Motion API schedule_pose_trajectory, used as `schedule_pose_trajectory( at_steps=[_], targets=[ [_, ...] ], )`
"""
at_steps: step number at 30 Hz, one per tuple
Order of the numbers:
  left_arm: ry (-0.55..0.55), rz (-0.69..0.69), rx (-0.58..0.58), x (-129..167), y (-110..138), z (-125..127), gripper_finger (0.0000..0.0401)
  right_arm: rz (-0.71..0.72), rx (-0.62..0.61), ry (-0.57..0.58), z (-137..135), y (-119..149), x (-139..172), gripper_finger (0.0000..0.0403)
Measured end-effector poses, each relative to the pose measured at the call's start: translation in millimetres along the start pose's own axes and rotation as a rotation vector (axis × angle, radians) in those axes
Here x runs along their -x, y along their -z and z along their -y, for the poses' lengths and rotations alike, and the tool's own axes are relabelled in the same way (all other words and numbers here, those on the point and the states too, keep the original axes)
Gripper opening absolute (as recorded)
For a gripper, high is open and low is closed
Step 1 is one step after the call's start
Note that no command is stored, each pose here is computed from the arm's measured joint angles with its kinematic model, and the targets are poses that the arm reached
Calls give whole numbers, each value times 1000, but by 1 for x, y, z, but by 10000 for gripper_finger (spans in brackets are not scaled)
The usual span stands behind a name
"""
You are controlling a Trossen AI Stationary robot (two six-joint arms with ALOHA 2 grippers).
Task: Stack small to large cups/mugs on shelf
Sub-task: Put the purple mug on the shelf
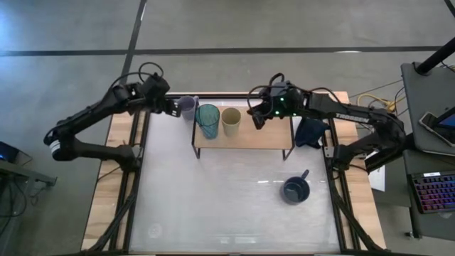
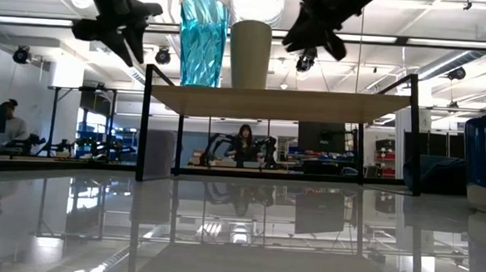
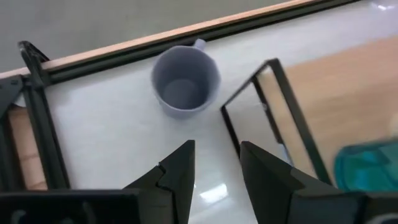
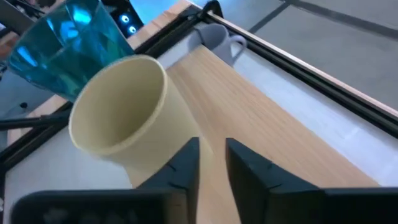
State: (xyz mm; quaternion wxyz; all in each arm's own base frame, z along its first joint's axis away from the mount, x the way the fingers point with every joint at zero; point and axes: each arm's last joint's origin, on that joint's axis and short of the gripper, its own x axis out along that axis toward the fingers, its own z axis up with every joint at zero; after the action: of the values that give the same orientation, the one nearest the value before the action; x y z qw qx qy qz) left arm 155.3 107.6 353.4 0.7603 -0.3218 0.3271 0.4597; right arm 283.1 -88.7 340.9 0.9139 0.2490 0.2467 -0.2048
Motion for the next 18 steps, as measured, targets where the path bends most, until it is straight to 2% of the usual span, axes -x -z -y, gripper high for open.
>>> schedule_pose_trajectory(
  at_steps=[4, 11, 14, 18],
  targets=[
    [-16, -17, -19, -7, -6, -6, 115, -29, -1, 16, 2, 3, 19, 116],
    [-106, -83, -125, -30, -21, -25, 115, 60, -48, 45, 4, -3, 43, 165],
    [-146, -102, -102, -39, -29, -37, 115, 63, -79, 52, 4, -2, 50, 175],
    [-144, -140, -22, -57, -41, -54, 115, 35, -90, 78, 6, 2, 52, 180]
  ],
)
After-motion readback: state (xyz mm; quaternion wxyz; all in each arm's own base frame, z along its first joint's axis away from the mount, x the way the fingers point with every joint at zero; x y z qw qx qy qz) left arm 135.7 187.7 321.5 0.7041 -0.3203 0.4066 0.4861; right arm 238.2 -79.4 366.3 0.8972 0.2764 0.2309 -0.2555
